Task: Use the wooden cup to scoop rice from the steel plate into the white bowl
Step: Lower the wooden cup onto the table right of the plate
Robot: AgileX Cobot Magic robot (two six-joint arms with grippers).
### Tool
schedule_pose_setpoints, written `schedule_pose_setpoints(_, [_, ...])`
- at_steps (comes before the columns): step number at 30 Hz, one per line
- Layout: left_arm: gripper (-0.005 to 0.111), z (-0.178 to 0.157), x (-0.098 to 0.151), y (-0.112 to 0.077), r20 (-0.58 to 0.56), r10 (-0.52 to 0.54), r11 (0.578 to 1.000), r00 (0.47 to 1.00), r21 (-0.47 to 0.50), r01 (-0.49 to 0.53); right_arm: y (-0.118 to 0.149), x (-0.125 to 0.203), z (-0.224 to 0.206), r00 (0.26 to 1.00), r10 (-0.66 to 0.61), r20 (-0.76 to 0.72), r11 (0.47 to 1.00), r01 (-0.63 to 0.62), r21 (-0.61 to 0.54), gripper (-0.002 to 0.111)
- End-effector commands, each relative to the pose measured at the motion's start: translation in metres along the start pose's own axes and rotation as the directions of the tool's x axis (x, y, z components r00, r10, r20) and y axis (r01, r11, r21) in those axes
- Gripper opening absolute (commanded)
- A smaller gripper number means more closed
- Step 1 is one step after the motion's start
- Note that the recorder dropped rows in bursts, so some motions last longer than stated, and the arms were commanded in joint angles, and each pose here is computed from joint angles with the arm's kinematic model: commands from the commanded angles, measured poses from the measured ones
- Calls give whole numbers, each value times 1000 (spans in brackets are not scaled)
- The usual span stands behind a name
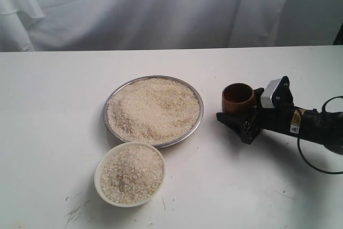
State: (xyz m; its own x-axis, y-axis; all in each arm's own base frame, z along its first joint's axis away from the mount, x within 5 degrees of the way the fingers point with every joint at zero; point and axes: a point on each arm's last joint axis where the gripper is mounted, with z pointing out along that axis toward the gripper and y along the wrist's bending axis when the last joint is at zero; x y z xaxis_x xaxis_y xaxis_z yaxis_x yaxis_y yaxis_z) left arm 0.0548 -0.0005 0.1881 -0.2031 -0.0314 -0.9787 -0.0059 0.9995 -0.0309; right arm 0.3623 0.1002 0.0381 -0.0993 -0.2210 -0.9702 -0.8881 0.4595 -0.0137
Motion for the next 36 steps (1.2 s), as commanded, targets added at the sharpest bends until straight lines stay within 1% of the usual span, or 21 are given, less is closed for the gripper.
schedule_pose_setpoints(1, [0, 0, 1, 0, 7, -4, 1000, 1000, 2, 4, 4, 0, 4, 1000, -1, 20, 1000, 1, -25, 0])
schedule_pose_setpoints(11, [0, 0, 1, 0, 7, -4, 1000, 1000, 2, 4, 10, -5, 17, 999, 35, 31, 999, -35, 2, 0])
schedule_pose_setpoints(13, [0, 0, 1, 0, 7, -4, 1000, 1000, 2, 4, 12, -5, 19, 999, 36, 31, 999, -36, 0, 2])
schedule_pose_setpoints(16, [0, 0, 1, 0, 7, -4, 1000, 1000, 2, 4, 14, -5, 23, 999, 41, 15, 999, -41, 11, 12])
schedule_pose_setpoints(19, [0, 0, 1, 0, 7, -4, 1000, 1000, 2, 4, 13, -3, 23, 999, 47, -7, 999, -47, 24, 29])
schedule_pose_setpoints(22, [0, 0, 1, 0, 7, -4, 1000, 1000, 2, 4, 12, -3, 23, 997, 83, -6, 996, -82, 33, 53])
schedule_pose_setpoints(23, [0, 0, 1, 0, 7, -4, 1000, 1000, 2, 4, 9, -3, 23, 994, 110, 6, 992, -110, 65, 69])
schedule_pose_setpoints(24, [0, 0, 1, 0, 7, -4, 1000, 1000, 2, 4, 8, -4, 23, 992, 127, 13, 989, -127, 81, 74])
schedule_pose_setpoints(25, [0, 0, 1, 0, 7, -4, 1000, 1000, 2, 4, 4, -4, 23, 984, 176, 30, 977, -179, 114, 84])
schedule_pose_setpoints(27, [0, 0, 1, 0, 7, -4, 1000, 1000, 2, 4, 1, -5, 22, 973, 225, 51, 962, -230, 147, 88])
schedule_pose_setpoints(29, [0, 0, 1, 0, 7, -4, 1000, 1000, 2, 4, 1, -5, 22, 969, 240, 53, 959, -245, 145, 88])
schedule_pose_setpoints(33, [0, 0, 1, 0, 7, -4, 1000, 1000, 2, 4, 2, -6, 22, 970, 234, 59, 962, -240, 130, 88])
schedule_pose_setpoints(34, [0, 0, 1, 0, 7, -4, 1000, 1000, 2, 4, 4, -7, 23, 974, 221, 53, 968, -226, 108, 88])
schedule_pose_setpoints(36, [0, 0, 1, 0, 7, -4, 1000, 1000, 2, 4, 4, -14, 22, 978, 201, 47, 974, -205, 100, 88])
